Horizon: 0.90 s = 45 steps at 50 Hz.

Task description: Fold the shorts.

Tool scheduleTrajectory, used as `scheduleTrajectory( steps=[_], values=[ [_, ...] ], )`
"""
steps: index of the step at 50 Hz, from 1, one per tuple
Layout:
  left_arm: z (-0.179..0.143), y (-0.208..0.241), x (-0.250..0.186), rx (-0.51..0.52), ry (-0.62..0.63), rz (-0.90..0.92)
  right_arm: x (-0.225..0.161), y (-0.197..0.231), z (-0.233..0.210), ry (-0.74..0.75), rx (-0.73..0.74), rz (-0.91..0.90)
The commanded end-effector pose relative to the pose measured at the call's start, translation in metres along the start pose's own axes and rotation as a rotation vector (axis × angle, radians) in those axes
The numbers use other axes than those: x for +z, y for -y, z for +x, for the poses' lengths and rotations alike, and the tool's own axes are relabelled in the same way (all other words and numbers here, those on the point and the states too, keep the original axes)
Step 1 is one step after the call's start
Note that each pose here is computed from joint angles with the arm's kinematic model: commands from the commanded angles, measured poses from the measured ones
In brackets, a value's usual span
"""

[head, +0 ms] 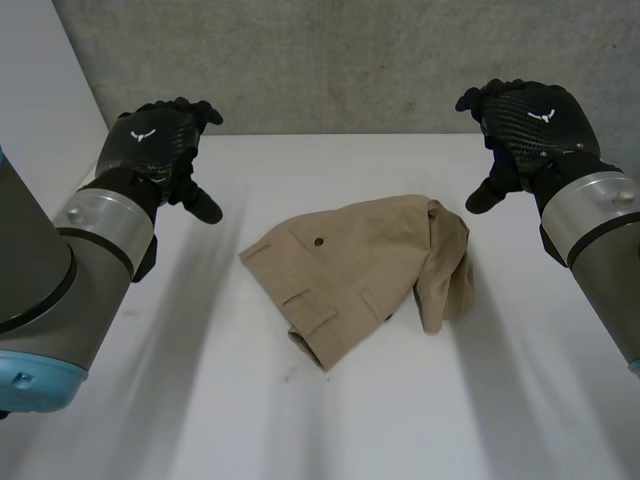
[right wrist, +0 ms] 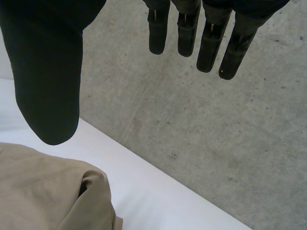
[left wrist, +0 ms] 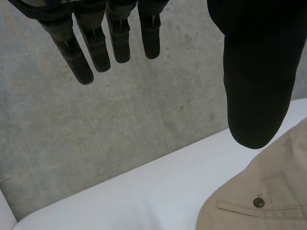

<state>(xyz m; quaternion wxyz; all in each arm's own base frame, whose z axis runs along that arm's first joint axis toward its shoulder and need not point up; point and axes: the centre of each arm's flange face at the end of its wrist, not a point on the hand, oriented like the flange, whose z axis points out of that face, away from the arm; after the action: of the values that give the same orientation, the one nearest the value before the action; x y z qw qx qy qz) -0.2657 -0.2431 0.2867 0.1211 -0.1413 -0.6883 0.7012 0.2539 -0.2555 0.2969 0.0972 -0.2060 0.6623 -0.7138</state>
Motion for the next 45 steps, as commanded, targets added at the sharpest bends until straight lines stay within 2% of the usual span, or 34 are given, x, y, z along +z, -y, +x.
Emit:
scheduleTrajectory(
  steps=[1,11,21,25,32,37,45],
  values=[
    [0.004,-0.001,-0.002,-0.004,-0.010,0.000,0.001,-0.004,-0.001,0.006,-0.008,-0.006],
    [0.005,-0.003,-0.003,-0.003,-0.015,-0.005,0.001,-0.003,-0.001,0.007,-0.007,-0.005],
    [0.023,-0.011,-0.010,0.008,-0.076,-0.030,0.003,-0.002,-0.001,0.027,0.003,-0.014],
    [0.050,-0.038,-0.015,0.026,-0.156,-0.103,0.010,-0.015,-0.006,0.086,0.017,-0.071],
    [0.088,-0.084,-0.014,0.061,-0.254,-0.212,0.036,-0.042,0.001,0.075,0.075,-0.145],
    [0.098,-0.115,-0.009,0.093,-0.273,-0.281,0.055,-0.070,0.004,0.066,0.096,-0.200],
    [0.101,-0.148,0.004,0.223,-0.285,-0.328,0.072,-0.106,-0.001,0.075,0.097,-0.268]
  ],
)
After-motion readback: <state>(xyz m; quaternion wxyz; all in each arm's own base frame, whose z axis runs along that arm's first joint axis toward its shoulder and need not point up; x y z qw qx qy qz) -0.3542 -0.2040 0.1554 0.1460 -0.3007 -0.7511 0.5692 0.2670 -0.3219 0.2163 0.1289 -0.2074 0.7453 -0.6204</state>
